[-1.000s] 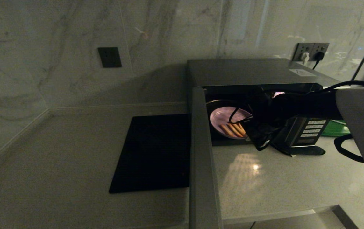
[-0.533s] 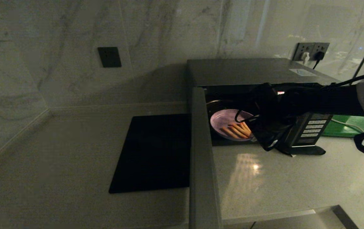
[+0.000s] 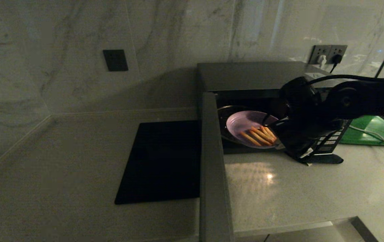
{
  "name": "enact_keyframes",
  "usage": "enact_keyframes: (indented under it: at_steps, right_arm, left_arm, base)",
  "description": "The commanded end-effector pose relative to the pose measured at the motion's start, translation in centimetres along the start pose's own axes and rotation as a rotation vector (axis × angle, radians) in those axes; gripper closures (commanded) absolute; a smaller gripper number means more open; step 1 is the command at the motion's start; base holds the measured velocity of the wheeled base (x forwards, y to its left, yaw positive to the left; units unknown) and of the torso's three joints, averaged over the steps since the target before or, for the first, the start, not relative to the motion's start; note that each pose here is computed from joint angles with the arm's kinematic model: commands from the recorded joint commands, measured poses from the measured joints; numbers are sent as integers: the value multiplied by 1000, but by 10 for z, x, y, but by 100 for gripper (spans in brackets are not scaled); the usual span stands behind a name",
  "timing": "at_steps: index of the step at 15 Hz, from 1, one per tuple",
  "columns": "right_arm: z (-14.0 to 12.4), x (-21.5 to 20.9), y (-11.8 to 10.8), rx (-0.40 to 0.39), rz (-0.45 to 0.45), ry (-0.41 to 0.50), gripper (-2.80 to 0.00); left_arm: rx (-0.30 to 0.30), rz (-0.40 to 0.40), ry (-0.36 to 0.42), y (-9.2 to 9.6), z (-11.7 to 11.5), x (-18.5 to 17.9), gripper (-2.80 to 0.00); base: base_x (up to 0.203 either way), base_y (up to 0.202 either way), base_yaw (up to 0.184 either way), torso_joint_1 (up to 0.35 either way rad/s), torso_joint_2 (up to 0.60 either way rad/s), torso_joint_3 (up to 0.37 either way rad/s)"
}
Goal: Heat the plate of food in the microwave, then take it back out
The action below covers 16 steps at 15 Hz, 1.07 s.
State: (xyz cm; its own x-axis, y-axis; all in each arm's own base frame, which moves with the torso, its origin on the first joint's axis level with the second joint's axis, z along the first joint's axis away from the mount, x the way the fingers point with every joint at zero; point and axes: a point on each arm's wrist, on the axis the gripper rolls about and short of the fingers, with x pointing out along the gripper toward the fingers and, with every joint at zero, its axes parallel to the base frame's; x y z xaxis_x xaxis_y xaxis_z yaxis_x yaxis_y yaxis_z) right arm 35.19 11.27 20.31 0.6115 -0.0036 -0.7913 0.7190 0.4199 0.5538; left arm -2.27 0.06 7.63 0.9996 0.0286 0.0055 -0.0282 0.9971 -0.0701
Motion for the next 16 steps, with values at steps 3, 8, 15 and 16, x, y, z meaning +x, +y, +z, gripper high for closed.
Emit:
enact_keyframes:
  at_steps: [3,8,15,16]
  right_arm:
    - [0,-60,-32,0,41,5,0]
    - [4,-114,-96,13,51,-5,0]
    - [59,-149,-180,197,-91,-236,0]
    - [69,-150,-190,223,-132,-281,0]
  left_arm:
    - [-1,2,-1,0,0,0,0]
    - [-1,0,-1,0,0,0,0]
    - [-1,1,-1,0,0,0,0]
    - [-1,2,-1,0,0,0,0]
  base:
    - [0,0,0,0,0,0]
    - [0,0,0,0,0,0]
    - [0,0,0,0,0,0]
    - [0,0,0,0,0,0]
